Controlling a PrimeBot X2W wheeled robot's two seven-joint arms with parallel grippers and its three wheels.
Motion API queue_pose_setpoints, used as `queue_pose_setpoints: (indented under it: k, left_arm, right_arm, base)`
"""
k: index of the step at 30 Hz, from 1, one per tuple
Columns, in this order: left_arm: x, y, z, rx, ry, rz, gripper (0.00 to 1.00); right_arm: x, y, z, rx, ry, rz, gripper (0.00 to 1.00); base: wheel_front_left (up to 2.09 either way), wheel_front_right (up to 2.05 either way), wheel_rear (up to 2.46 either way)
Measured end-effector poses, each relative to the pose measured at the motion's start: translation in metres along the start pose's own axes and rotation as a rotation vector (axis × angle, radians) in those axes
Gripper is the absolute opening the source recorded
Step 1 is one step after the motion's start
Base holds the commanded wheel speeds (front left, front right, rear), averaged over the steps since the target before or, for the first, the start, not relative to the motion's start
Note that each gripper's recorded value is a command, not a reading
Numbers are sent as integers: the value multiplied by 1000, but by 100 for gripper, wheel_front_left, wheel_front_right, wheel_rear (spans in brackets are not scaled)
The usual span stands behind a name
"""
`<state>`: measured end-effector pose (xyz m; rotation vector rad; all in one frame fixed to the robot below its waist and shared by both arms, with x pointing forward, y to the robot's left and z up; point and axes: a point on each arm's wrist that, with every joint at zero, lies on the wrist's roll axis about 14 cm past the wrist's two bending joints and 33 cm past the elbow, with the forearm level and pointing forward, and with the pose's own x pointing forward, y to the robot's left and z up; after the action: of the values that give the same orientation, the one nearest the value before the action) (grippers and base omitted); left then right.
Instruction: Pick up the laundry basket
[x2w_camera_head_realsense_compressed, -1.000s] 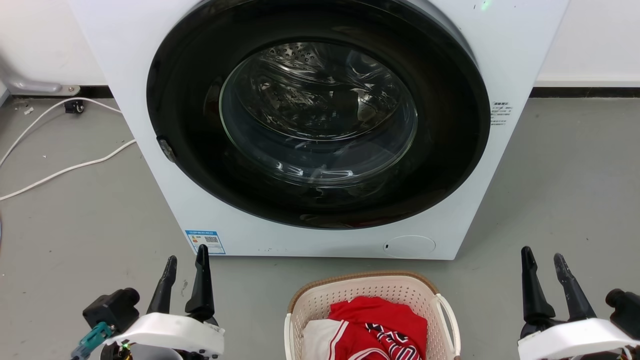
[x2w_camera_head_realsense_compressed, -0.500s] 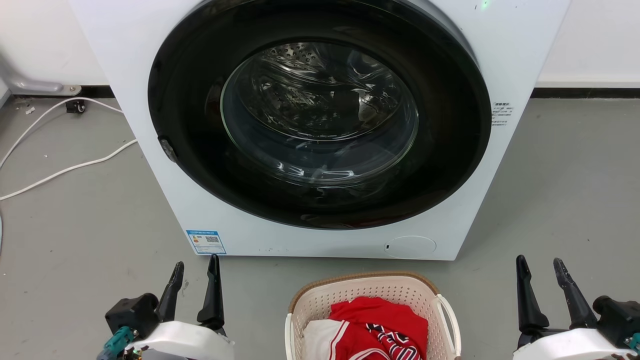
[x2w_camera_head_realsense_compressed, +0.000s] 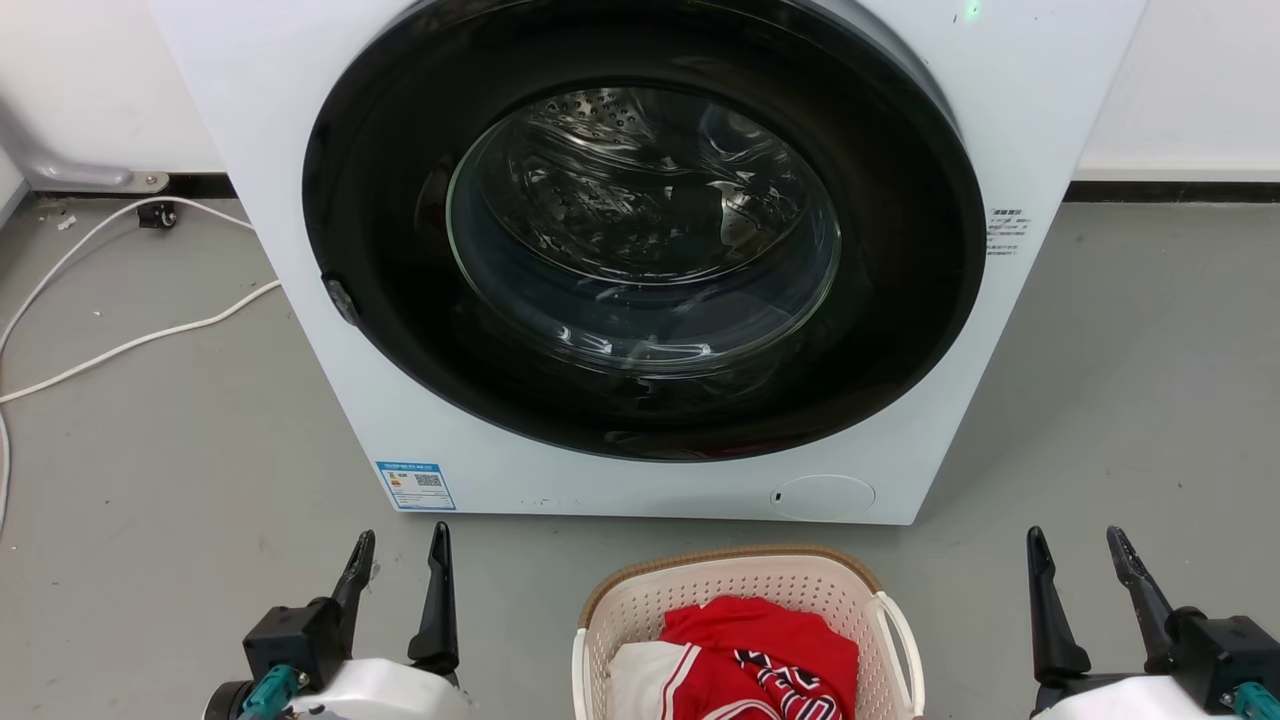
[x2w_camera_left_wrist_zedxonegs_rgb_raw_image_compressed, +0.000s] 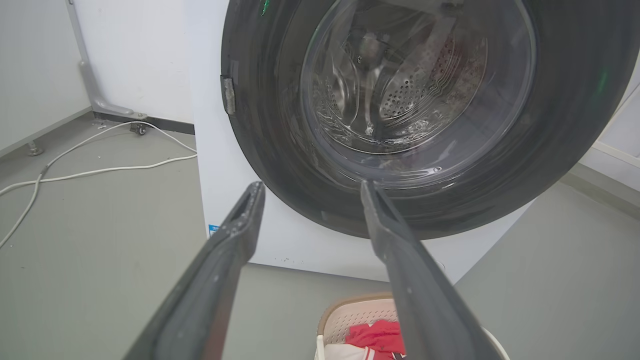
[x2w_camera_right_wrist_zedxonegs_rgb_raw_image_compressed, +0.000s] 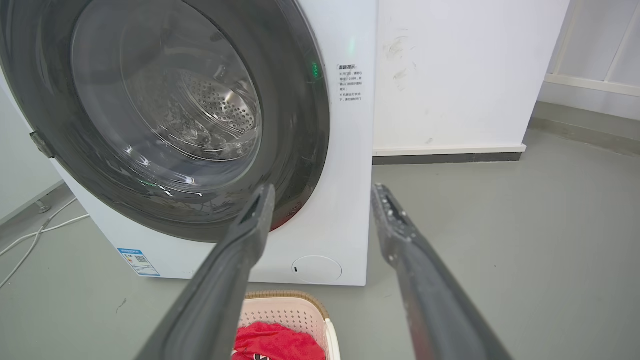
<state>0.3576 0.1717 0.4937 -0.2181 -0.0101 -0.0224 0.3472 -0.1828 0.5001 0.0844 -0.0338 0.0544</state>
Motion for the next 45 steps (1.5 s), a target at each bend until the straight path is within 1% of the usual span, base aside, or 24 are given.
queue_pose_setpoints:
  k: [13,31,45]
  left_arm:
    - [-4,-3,-1,101,-8,-19,100]
    - [-8,-4,2,211,-34,-32,100]
    - [-10,-1,-4,201,-18,-19,100]
  right_arm:
    - [-3,0,6,-102,-25,12,100]
    - [-6,1,10,-177,-51,25,100]
    - [-5,0,10,-166,-50,21,100]
  base:
    - [0,0,0]
    - [0,0,0]
    - [0,0,0]
